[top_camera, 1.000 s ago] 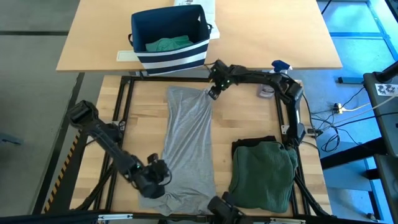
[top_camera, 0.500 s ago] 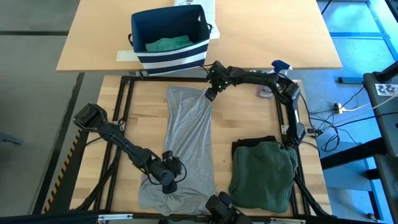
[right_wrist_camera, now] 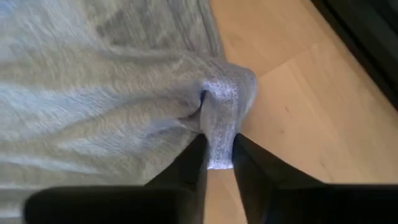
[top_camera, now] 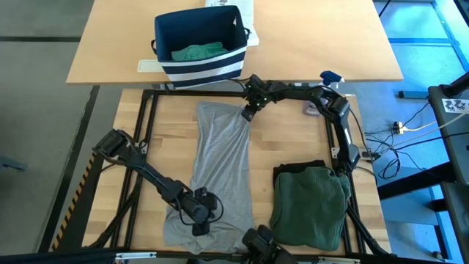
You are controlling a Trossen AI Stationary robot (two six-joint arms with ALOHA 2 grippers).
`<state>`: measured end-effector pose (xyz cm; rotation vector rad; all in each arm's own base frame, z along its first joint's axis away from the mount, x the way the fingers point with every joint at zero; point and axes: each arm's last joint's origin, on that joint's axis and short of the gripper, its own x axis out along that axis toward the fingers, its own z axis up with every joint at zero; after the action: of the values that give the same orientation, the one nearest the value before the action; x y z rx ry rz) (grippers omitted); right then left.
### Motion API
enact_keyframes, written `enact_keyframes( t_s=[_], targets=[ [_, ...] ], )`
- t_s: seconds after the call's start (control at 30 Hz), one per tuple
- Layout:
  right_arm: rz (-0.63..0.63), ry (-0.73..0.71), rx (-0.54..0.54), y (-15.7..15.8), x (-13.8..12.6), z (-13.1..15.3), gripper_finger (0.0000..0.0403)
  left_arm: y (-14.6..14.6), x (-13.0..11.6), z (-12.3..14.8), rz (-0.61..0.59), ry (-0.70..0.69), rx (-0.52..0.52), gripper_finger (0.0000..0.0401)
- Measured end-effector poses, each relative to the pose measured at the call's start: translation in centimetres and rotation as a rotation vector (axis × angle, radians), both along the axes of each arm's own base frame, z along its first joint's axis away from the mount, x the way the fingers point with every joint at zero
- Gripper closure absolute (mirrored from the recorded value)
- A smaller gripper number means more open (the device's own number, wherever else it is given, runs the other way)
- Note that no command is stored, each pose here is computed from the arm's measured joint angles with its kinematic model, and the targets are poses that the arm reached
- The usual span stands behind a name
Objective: Fold Laundry from Bin
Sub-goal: Fold the gray shirt
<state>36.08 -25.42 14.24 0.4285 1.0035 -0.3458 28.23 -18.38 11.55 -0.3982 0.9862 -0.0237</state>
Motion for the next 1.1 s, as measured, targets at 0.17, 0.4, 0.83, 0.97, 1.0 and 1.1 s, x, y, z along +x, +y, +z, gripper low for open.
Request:
enact_keyframes(
  t_s=[0.17,0.4,0.83,0.97,1.0,1.1],
  targets=[
    [0.01,0.023,-0.038,-0.1,-0.1,0.0,0.0388,-0.5,-0.1,-0.4,-0.01,0.024,-0.039,0.0401],
    [-0.016,0.102,-0.124,-0.8,-0.2,1.0,0.038,-1.0,-0.5,-0.5,-0.021,0.048,-0.061,0.0401],
    [0.057,0.198,-0.225,-1.6,0.5,6.9,0.0383,-1.3,-0.8,-0.6,0.002,0.043,-0.041,0.0401],
    [0.147,0.269,-0.174,-1.0,-0.1,6.9,0.0333,-1.1,-0.8,-0.6,0.021,0.025,-0.014,0.0401],
    [0.158,0.294,-0.157,-0.8,-0.3,6.8,0.0315,-1.1,-0.7,-0.6,0.023,0.022,-0.009,0.0401],
    [0.164,0.358,-0.124,-0.5,-0.9,6.4,0.0257,-1.0,-0.7,-0.7,0.023,0.013,0.008,0.0394]
  ],
)
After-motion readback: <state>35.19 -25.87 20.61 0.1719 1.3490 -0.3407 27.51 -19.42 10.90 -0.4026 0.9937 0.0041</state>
